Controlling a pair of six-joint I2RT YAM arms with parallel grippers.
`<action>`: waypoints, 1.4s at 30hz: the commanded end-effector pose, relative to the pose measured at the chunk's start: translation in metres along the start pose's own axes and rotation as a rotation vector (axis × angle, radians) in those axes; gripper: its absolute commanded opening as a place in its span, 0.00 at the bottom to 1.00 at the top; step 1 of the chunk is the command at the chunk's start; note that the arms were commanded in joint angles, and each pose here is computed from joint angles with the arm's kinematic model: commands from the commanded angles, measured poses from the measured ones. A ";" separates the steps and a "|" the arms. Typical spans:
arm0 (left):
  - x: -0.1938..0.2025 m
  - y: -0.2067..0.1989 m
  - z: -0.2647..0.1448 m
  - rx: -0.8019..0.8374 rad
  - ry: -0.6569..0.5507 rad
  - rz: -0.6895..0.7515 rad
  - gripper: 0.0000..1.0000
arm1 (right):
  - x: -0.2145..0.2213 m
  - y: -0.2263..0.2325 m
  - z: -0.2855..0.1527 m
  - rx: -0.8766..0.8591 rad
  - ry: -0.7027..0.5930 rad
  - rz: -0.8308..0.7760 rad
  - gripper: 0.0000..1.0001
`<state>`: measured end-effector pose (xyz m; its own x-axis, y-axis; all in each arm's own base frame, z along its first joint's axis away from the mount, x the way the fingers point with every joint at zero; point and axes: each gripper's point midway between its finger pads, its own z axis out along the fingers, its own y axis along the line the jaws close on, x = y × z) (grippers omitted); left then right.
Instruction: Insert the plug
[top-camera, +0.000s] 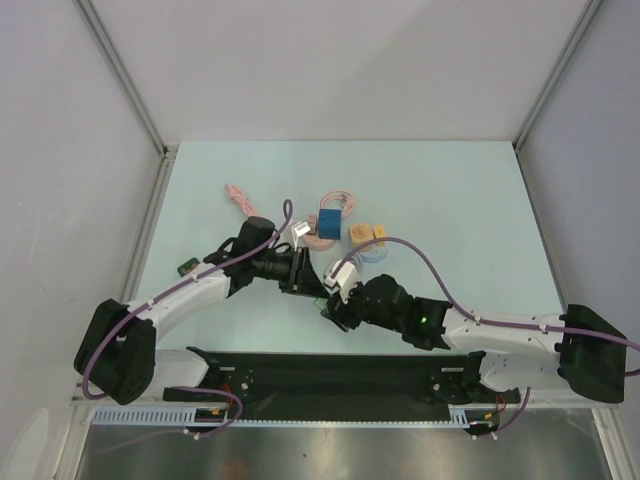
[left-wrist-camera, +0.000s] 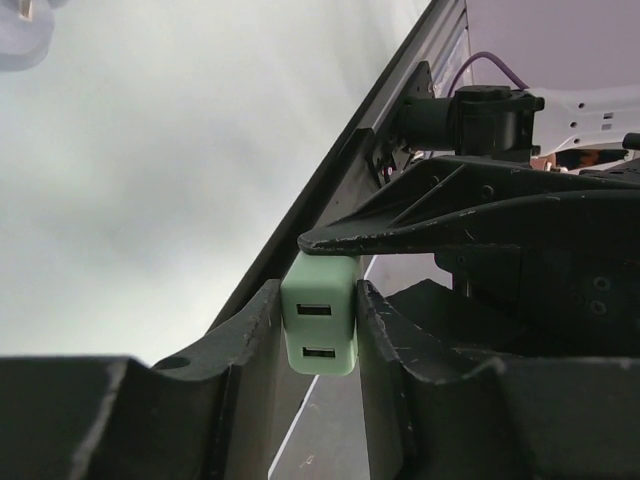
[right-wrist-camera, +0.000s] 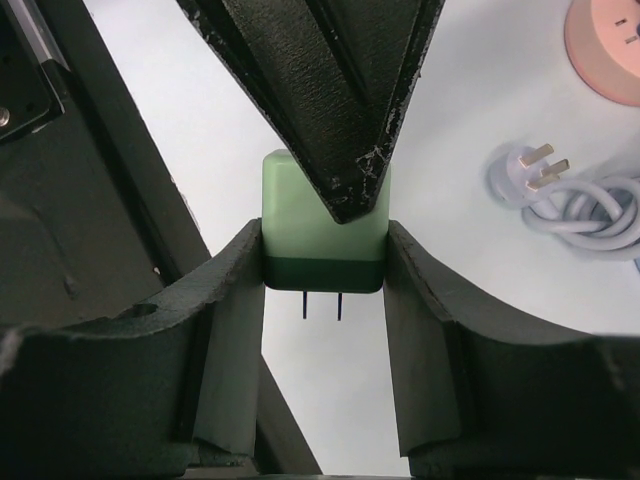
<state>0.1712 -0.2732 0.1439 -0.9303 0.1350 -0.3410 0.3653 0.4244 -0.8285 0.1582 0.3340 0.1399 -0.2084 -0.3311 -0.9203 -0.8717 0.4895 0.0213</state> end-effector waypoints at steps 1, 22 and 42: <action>0.010 -0.018 0.001 0.069 0.053 0.007 0.36 | -0.033 0.001 0.000 -0.007 -0.140 -0.023 0.00; -0.015 -0.014 -0.013 -0.105 0.066 0.176 0.00 | -0.040 -0.004 -0.011 -0.017 -0.203 0.006 0.71; -0.139 0.095 -0.168 -1.078 0.058 0.949 0.00 | -0.072 -0.048 -0.110 0.065 -0.445 0.136 1.00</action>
<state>0.3073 -0.1366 0.1801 -0.4504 0.6639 -0.5970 0.6686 0.6939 0.2672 0.1678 0.2495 0.2523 -0.0588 0.0966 -0.9936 -0.8125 0.5736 0.1039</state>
